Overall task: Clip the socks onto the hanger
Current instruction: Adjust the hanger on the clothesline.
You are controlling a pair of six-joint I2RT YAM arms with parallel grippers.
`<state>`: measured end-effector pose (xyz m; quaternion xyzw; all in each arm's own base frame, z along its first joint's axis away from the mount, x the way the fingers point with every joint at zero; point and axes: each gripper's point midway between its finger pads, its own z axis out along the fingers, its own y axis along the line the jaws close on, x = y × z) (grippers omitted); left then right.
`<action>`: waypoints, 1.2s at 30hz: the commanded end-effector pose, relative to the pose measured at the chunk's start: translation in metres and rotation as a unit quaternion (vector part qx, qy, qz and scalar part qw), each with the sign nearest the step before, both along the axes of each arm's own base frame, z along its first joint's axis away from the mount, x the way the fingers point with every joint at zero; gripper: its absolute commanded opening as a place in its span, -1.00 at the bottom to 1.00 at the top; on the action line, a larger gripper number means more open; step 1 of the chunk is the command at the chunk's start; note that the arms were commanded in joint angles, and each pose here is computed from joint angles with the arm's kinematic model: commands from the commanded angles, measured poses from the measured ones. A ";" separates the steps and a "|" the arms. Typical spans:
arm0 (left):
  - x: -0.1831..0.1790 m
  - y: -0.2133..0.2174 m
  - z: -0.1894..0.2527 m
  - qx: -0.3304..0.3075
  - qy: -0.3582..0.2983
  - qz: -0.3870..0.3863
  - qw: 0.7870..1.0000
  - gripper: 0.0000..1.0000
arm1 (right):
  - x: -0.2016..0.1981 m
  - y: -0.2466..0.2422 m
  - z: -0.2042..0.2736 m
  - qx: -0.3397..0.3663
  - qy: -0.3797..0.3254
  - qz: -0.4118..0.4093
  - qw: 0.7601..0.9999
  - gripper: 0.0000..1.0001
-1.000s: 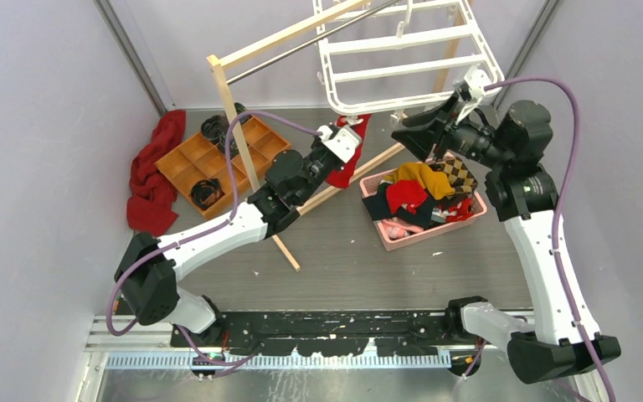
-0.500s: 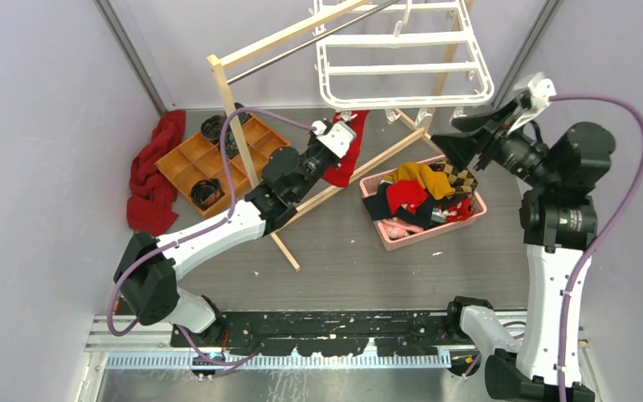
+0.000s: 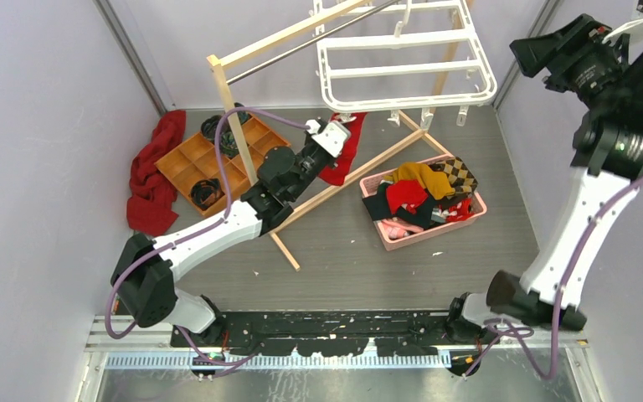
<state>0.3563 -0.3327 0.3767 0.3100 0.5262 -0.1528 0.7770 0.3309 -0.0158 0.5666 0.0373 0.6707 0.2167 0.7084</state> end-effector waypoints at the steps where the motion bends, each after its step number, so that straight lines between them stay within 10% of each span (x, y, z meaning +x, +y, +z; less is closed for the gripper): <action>1: -0.008 0.014 0.034 -0.041 -0.031 -0.004 0.999 -0.99 | 0.032 -0.017 -0.052 0.112 0.117 0.017 0.987 0.61; 18: -0.012 0.016 0.039 -0.048 -0.029 -0.012 0.998 -0.99 | 0.053 0.036 -0.080 0.172 0.167 0.138 0.961 0.56; 36: -0.030 0.025 0.049 -0.052 -0.036 -0.032 0.997 -1.00 | 0.028 0.083 -0.075 0.191 0.175 0.205 0.944 -0.21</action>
